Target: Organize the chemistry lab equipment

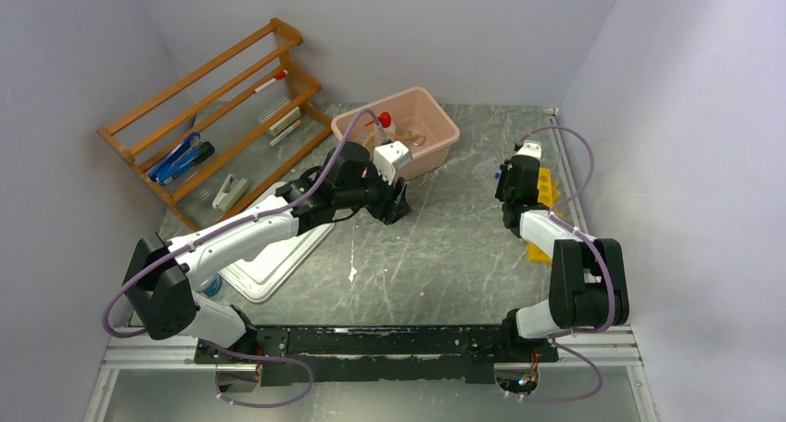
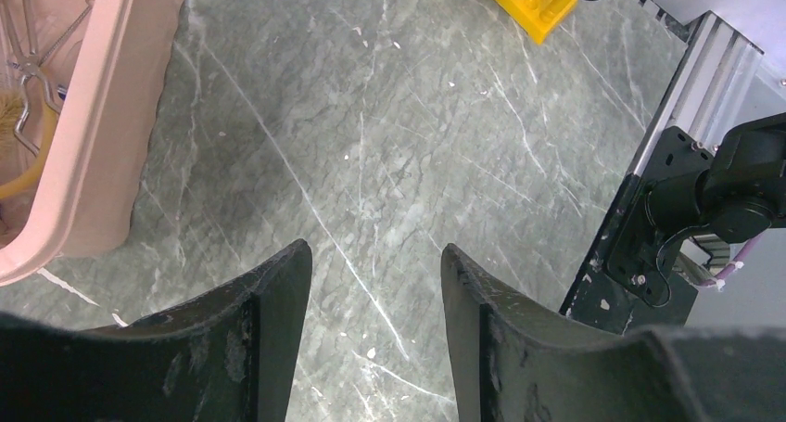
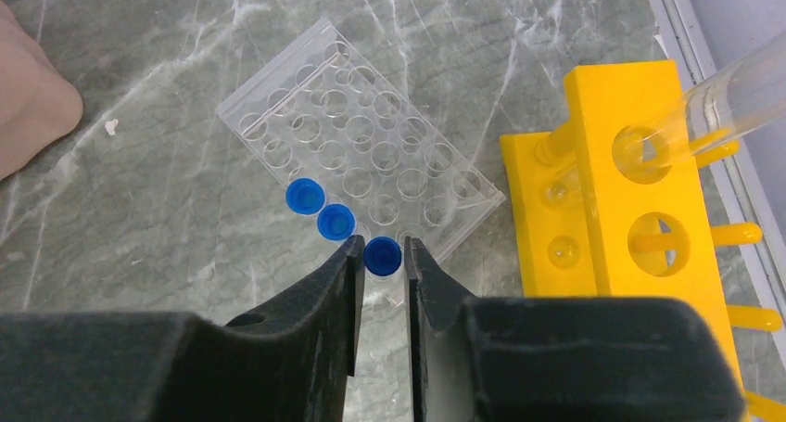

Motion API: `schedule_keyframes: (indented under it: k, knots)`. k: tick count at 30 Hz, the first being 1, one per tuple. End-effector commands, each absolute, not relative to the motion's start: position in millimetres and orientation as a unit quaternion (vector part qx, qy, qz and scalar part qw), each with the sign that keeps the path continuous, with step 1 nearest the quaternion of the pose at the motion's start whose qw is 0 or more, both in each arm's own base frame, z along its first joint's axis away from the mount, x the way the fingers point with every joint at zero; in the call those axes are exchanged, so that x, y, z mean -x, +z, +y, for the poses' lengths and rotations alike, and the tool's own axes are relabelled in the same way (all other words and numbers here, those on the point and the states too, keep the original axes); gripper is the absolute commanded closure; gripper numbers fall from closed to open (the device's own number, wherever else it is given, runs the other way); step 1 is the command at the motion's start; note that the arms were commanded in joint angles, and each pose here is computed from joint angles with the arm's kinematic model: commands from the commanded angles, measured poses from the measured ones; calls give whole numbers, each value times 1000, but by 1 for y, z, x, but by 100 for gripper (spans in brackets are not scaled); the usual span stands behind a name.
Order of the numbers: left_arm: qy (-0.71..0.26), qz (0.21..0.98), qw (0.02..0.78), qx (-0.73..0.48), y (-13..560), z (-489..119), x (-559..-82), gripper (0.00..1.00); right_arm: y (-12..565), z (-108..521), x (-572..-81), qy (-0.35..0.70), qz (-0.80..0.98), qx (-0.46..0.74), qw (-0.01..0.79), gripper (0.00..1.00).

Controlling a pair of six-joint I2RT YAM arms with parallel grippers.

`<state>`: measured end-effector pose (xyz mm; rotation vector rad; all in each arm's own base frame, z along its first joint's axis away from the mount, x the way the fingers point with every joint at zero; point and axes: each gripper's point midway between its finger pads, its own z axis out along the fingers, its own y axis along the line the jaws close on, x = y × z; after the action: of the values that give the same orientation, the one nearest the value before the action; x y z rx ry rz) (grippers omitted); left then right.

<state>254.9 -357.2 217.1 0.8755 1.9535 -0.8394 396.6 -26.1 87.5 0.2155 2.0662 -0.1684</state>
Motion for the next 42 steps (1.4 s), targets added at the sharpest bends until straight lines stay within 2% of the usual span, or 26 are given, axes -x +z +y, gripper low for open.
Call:
schedule_keyframes:
  k: [1,5,15,22,29,35,42]
  knots:
    - [-339,768,416,-349,222,-358,-257,42,99,-30,-403,-74,847,-89,518,72]
    - [-337,769,417,-347,222,-357,-258,42,105,-30,-401,-73,843,-88,526,66]
    - [-335,772,418,-342,223,-355,-258,42,145,-31,-396,-67,822,-109,555,60]
    - [-314,793,423,-306,223,-345,-268,40,182,-19,-396,-18,821,-143,553,54]
    - [-196,864,427,-184,201,-280,-291,31,184,44,-383,95,850,-133,501,53]
    - [-121,905,391,-115,156,-212,-275,25,179,122,-350,187,859,-128,460,51]
    - [-40,933,346,-93,100,-170,-272,36,160,188,-313,250,870,-109,411,51]
